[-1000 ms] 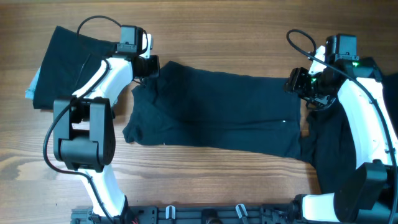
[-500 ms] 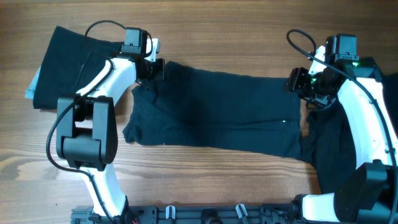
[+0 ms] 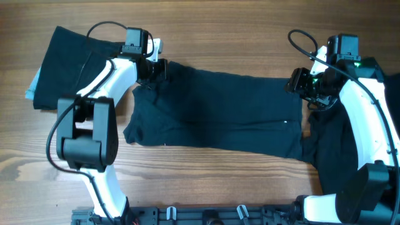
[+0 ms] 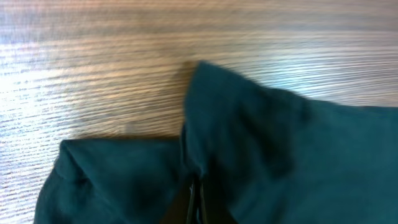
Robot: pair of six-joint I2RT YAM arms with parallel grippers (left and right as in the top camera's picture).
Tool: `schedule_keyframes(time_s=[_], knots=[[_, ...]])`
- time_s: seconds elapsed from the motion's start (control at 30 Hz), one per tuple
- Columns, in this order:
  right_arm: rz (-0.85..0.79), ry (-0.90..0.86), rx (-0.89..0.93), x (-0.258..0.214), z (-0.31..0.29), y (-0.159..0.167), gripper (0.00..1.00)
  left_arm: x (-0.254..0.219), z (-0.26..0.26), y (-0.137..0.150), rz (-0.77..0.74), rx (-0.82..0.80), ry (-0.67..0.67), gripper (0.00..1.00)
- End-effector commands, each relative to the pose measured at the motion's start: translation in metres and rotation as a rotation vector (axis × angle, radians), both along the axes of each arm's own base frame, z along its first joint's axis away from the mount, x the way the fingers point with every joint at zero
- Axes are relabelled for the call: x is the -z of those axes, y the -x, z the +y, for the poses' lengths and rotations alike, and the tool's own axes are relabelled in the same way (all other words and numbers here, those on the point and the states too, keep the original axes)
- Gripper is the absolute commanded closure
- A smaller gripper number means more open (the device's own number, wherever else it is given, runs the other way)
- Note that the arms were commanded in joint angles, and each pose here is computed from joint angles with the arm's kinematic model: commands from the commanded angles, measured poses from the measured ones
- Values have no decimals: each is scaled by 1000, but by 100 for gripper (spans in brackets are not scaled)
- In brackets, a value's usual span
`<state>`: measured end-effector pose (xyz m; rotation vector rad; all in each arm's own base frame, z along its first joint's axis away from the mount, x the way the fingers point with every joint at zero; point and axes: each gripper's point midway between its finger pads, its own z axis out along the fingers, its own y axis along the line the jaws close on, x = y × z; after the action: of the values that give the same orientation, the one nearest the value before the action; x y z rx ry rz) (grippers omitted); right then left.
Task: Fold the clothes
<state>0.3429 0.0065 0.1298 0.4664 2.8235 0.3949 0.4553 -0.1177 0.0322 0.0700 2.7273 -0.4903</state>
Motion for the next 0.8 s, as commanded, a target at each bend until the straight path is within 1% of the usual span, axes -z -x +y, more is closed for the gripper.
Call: schedule_keyframes(time_s=[0.0, 0.1, 0.17, 0.23, 0.33, 0.4, 0.43, 0.47, 0.53, 0.6, 0.67, 0.73, 0.77], knots=[[-51, -4, -22, -8, 1, -8, 37, -72, -29, 0, -141, 102, 87, 96], [-79, 10, -18, -10, -1, -15, 37, -71, -42, 17, -98, 151, 76, 96], [-90, 12, -18, -11, -2, -17, 37, -62, -49, 31, -59, 200, 33, 96], [-95, 24, -14, -11, -4, -19, 37, -56, -46, 36, -42, 194, -23, 96], [-117, 81, 5, -8, -14, -27, 37, -51, -34, 35, -41, 165, -118, 96], [-152, 106, 14, -7, -19, -39, 37, -51, -31, 32, -49, 156, -134, 96], [-169, 111, 15, -7, -21, -44, 38, -52, -30, 31, -55, 152, -132, 96], [-198, 114, 15, -6, -22, -54, 41, -52, -29, 29, -59, 149, -132, 96], [-234, 118, 18, -1, -23, -70, 50, -53, -28, 27, -68, 145, -130, 96], [-241, 134, 25, 13, -28, -84, 52, -55, -28, 24, -82, 141, -128, 96], [-216, 151, 31, 30, -32, -88, 51, -57, -26, 20, -96, 135, -125, 96], [-162, 197, 34, 54, -40, -88, 44, -62, -23, 17, -110, 123, -120, 96], [-137, 224, 40, 64, -46, -87, 43, -64, -23, 16, -118, 118, -117, 96]])
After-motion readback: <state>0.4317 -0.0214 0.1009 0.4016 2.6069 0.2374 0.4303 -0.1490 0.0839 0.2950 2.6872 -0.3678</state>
